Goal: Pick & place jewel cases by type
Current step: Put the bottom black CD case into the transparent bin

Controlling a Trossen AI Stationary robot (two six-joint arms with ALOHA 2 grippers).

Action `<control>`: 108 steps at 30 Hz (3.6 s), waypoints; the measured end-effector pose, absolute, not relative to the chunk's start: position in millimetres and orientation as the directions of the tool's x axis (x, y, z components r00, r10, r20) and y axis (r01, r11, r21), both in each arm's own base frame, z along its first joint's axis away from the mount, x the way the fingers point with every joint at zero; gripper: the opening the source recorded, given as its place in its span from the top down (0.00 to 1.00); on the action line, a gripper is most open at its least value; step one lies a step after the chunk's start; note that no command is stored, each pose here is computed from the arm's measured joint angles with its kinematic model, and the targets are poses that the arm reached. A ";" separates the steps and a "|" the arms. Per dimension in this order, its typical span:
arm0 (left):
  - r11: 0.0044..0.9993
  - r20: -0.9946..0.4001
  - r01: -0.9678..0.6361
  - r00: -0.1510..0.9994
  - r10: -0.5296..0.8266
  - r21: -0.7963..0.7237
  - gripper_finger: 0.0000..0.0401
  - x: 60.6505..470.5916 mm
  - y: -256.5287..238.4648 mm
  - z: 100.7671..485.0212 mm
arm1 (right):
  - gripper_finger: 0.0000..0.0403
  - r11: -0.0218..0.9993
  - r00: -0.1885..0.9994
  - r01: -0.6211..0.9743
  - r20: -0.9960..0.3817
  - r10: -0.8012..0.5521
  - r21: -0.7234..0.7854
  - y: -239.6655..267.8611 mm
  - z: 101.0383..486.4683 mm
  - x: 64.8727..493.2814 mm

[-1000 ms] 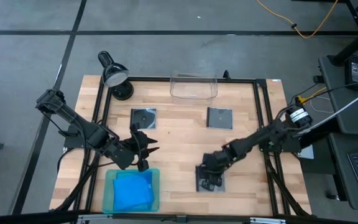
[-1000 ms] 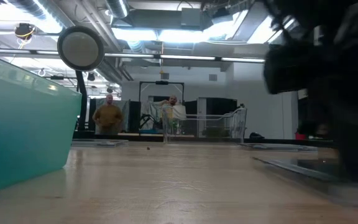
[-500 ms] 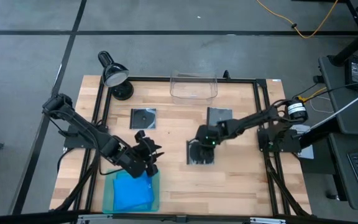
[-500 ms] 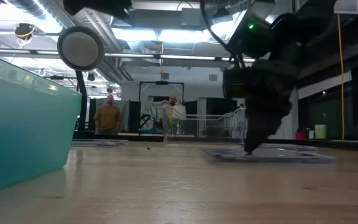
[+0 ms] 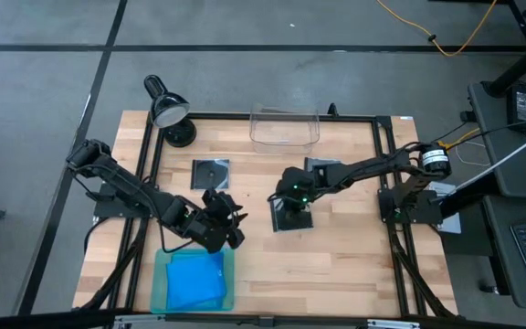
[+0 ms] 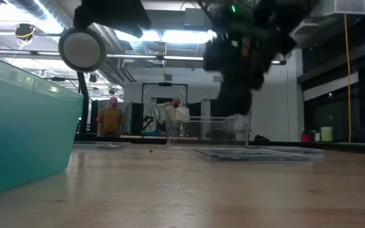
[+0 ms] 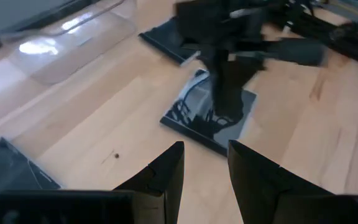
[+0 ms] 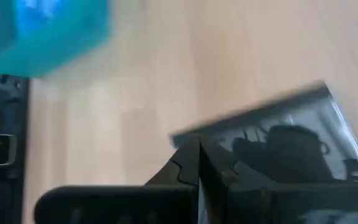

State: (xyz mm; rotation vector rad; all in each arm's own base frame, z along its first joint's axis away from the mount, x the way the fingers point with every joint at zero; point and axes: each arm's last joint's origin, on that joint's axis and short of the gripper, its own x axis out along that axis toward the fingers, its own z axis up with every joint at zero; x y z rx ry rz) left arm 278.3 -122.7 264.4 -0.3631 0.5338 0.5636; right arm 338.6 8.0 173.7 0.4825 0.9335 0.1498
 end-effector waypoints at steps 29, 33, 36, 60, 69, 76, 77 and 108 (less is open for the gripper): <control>0.499 -0.538 -0.536 0.828 0.157 -0.681 0.63 354.9 -70.1 165.7 | 0.98 0.955 0.187 0.276 -0.981 0.058 0.109 15.5 146.7 222.4; 0.492 -0.550 -0.541 0.823 0.143 -0.682 0.53 357.5 -67.6 159.5 | 0.98 0.957 0.235 0.265 -0.970 0.058 0.121 13.3 141.3 223.5; 0.463 -0.583 -0.580 0.798 0.155 -0.670 0.47 355.5 -65.3 155.1 | 0.98 0.957 0.288 0.257 -0.956 0.058 0.136 11.1 138.0 225.8; 0.278 -0.657 -0.669 0.739 0.148 -0.690 0.39 365.6 -46.4 115.3 | 0.98 0.985 0.297 0.129 -0.952 0.073 0.116 -1.2 124.2 233.4; 0.238 -0.605 -0.610 0.790 0.101 -0.756 0.39 375.8 -49.0 102.8 | 0.98 0.986 0.335 0.106 -0.938 0.089 0.131 -3.6 124.0 237.3; 0.224 -0.596 -0.605 0.795 0.113 -0.764 0.39 376.2 -46.7 102.7 | 0.98 0.983 0.392 0.084 -0.912 0.119 0.165 -6.7 125.1 242.6; 0.224 -0.594 -0.605 0.795 0.120 -0.764 0.39 376.2 -46.5 102.6 | 0.98 0.983 0.395 0.081 -0.911 0.119 0.163 -6.9 125.1 242.8; 0.320 -0.517 -0.546 0.837 0.180 -0.774 0.40 377.4 -42.8 122.0 | 0.98 0.987 0.397 0.059 -0.911 0.116 0.152 -8.0 124.6 241.8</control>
